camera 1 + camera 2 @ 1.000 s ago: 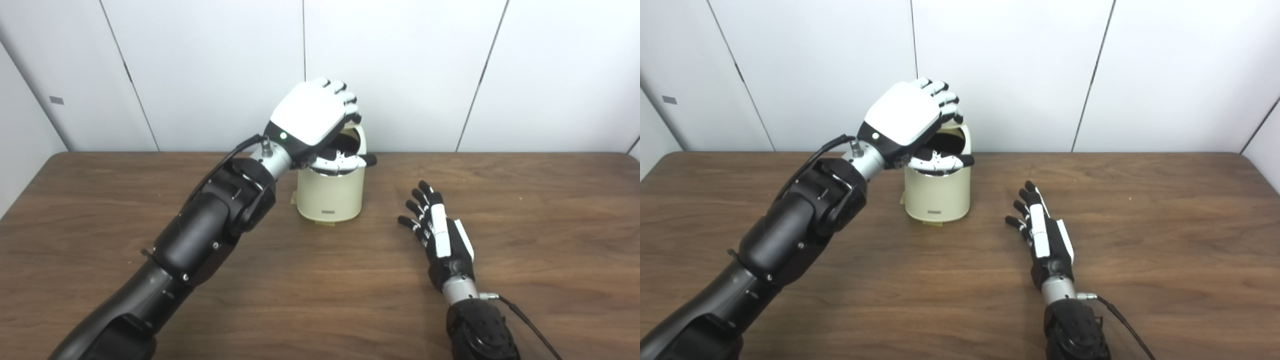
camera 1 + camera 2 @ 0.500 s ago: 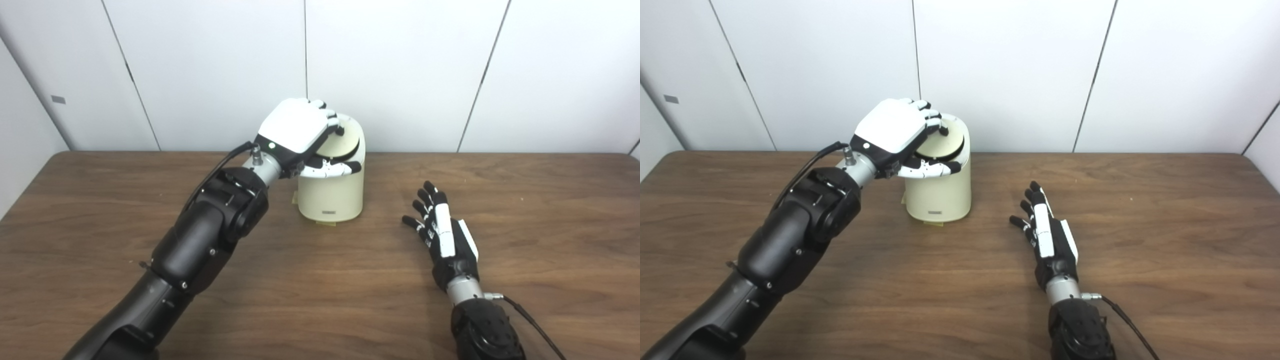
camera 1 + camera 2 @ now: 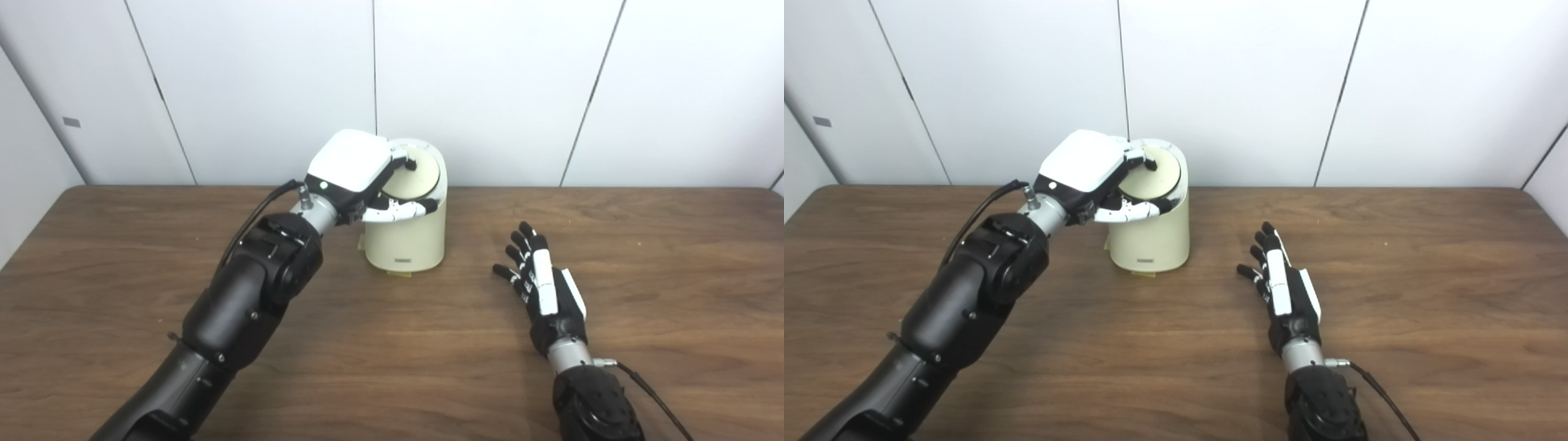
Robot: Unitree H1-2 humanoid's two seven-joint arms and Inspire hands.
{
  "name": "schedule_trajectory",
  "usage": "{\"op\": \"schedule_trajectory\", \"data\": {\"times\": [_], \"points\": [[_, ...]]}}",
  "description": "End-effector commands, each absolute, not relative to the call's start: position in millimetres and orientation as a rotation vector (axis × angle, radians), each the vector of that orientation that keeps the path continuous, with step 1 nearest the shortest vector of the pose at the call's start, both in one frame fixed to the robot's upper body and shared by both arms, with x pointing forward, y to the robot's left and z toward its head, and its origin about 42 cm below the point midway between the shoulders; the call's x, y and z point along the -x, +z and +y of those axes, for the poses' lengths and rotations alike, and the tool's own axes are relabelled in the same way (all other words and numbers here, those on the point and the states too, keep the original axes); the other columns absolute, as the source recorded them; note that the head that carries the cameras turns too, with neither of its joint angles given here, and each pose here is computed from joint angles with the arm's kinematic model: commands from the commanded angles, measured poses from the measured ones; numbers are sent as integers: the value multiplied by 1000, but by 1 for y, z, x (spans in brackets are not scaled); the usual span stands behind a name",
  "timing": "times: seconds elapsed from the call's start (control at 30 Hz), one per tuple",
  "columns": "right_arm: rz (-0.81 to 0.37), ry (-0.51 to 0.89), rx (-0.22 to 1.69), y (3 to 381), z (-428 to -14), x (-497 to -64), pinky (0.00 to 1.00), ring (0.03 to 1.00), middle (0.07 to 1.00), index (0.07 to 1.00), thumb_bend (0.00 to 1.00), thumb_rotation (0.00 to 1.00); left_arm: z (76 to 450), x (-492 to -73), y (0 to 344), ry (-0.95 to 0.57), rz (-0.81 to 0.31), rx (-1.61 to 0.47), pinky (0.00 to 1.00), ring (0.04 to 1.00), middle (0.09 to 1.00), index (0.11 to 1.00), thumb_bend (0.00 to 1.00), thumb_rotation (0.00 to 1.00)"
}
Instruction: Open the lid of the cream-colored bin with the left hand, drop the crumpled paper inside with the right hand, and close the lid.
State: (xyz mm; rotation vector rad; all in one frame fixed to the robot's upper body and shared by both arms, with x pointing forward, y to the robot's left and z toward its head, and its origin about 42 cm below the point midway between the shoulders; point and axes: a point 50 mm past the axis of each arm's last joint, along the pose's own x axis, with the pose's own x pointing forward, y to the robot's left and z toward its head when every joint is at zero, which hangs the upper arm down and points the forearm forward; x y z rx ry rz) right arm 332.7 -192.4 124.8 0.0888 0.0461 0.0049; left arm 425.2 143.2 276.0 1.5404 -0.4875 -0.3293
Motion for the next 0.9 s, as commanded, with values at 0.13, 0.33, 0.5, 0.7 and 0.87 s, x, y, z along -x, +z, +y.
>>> {"op": "schedule_trajectory", "data": {"times": [0.13, 0.33, 0.5, 0.7, 0.87], "points": [[54, -1, -83, 130, -195, -332, 884, 953, 964, 981, 636, 1000, 141, -418, 293, -308, -563, -1596, 885, 886, 837, 791, 587, 1000], [56, 6, -84, 132, -197, -329, 888, 956, 968, 986, 632, 1000, 141, -414, 291, -315, -567, -1620, 883, 889, 834, 786, 606, 1000], [65, 4, -78, 135, -196, -330, 890, 964, 968, 987, 637, 1000, 142, -410, 289, -325, -568, -1647, 895, 896, 840, 792, 606, 1000], [57, 7, -78, 138, -193, -327, 859, 954, 968, 993, 636, 1000, 146, -411, 277, -339, -541, -1678, 889, 892, 839, 785, 618, 1000], [64, 20, -81, 140, -191, -325, 869, 960, 970, 998, 634, 1000, 143, -412, 273, -364, -465, -1724, 910, 886, 825, 757, 628, 1000]]}}
